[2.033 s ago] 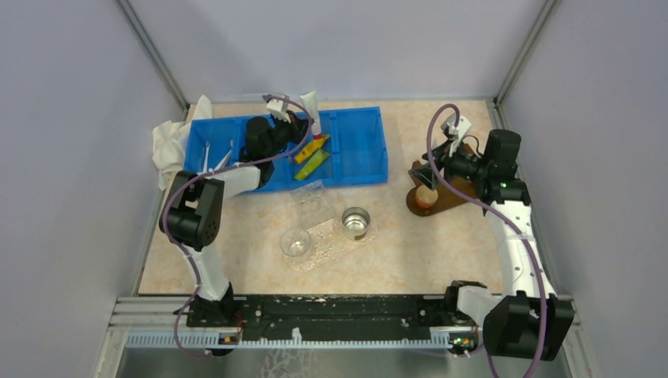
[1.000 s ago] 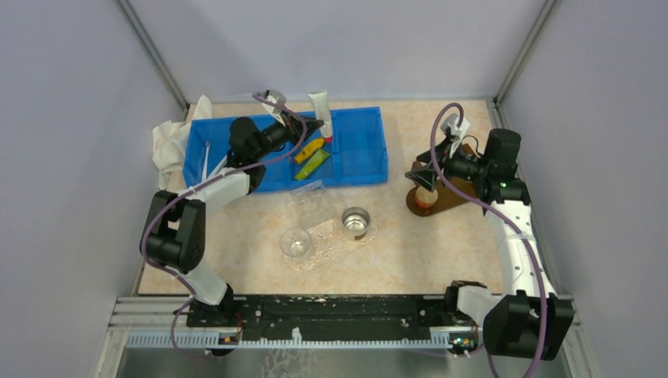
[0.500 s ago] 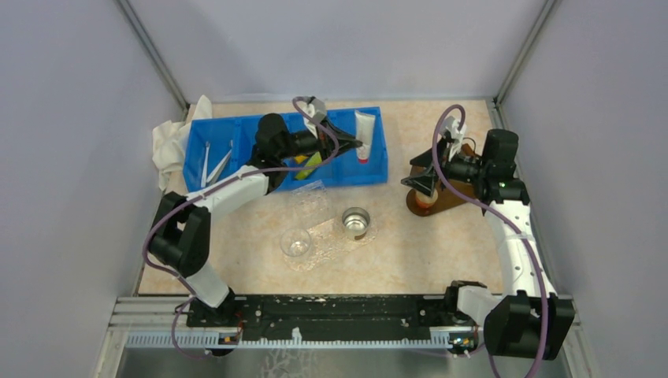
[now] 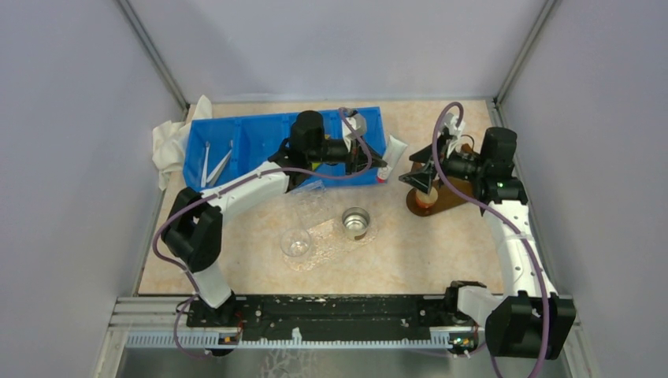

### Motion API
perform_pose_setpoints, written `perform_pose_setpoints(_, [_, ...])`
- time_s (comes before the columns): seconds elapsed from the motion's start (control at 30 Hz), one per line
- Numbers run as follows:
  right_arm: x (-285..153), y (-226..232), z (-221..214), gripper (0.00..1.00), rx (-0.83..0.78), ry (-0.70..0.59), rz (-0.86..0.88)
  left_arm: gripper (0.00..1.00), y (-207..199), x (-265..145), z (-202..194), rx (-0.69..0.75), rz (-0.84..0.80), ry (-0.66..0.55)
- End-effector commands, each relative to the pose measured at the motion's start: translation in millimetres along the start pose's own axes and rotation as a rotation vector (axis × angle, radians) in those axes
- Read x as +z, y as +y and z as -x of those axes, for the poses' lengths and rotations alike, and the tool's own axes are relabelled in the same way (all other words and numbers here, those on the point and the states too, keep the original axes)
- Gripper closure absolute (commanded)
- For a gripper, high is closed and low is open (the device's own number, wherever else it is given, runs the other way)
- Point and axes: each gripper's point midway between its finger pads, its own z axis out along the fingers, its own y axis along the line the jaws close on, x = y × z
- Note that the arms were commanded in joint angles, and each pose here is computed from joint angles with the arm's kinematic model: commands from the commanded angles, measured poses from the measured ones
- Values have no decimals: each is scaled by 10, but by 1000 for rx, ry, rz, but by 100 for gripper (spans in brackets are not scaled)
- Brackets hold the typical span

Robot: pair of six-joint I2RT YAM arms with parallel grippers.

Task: Prepare toiletry sets of a toothbrush and toothpaste on the tray
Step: Place the toothpaste in the toothpaste holder.

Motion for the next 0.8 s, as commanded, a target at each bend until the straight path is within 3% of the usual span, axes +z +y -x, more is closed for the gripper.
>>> perform_pose_setpoints(0.0, [3,-90,195,28,-53,-34,-57,100,-50,72,64,60,-25,21])
perform_pose_setpoints(0.33, [32,-135,213,29,-24,-51,-76,100,-244,229,-37,84,-86,80])
perform_pose_setpoints(0.47, [60,-57,210,37,-24,-55,-28,100,-277,277,-62,85,-98,94])
perform_pose_setpoints(0.63, [84,6,187,53,-24,-57,14,100,-276,304,-75,82,-97,100])
perform_pose_setpoints(0.67, [87,18,184,59,-25,-57,21,100,-272,304,-64,83,-94,98])
perform_pose_setpoints(0.73, [91,43,180,81,-24,-58,36,98,-259,296,-38,86,-82,95])
perform_pose_setpoints(0.77, [90,55,193,89,-26,-60,43,93,-241,290,-29,86,-69,93])
